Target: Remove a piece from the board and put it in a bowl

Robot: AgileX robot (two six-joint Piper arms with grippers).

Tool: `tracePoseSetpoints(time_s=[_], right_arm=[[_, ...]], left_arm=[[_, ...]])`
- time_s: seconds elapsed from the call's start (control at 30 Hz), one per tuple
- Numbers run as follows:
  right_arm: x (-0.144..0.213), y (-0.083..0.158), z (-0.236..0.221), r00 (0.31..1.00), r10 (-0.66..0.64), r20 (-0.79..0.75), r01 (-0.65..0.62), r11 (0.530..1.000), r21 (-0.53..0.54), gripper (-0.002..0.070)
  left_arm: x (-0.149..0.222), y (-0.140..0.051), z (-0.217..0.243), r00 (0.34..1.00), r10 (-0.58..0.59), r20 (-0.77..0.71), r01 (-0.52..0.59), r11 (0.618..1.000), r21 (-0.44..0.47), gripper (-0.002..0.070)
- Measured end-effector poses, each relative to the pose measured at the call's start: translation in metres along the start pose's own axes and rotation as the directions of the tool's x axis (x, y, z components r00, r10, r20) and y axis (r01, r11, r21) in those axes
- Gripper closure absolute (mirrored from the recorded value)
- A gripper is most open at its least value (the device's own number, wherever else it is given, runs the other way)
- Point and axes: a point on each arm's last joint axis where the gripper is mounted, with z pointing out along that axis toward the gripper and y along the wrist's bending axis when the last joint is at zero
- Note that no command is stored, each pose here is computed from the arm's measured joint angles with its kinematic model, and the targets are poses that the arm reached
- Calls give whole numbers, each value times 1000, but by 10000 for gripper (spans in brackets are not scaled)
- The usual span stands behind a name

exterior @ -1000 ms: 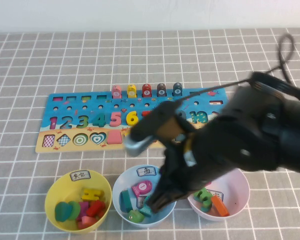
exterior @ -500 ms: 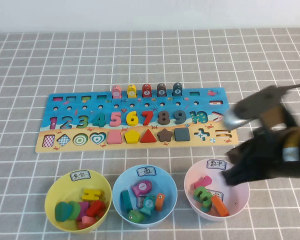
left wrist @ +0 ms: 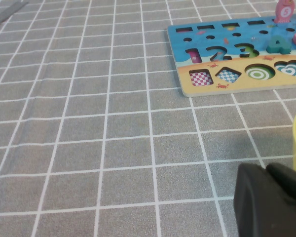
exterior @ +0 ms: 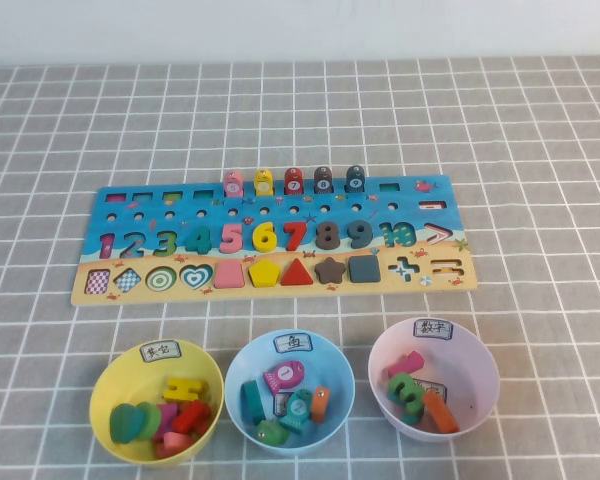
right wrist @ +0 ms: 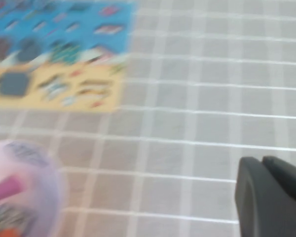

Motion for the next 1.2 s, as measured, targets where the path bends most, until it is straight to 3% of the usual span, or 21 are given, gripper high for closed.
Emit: tracePoseSetpoints(time_s=[0.3, 0.6, 1.2], right_arm=[[68, -30, -31, 981, 102, 167, -131, 976, 173, 694], [118, -29, -40, 941, 80, 330, -145, 973, 179, 694], [123, -27, -43, 879, 59, 473, -148, 977, 154, 694]], left_arm=[[0, 0, 0, 1000, 0, 0, 0, 1000, 0, 676], [0, 0, 0, 1000, 0, 0, 0, 1000, 0, 676], [0, 0, 0, 1000, 0, 1, 0, 1000, 0, 676]])
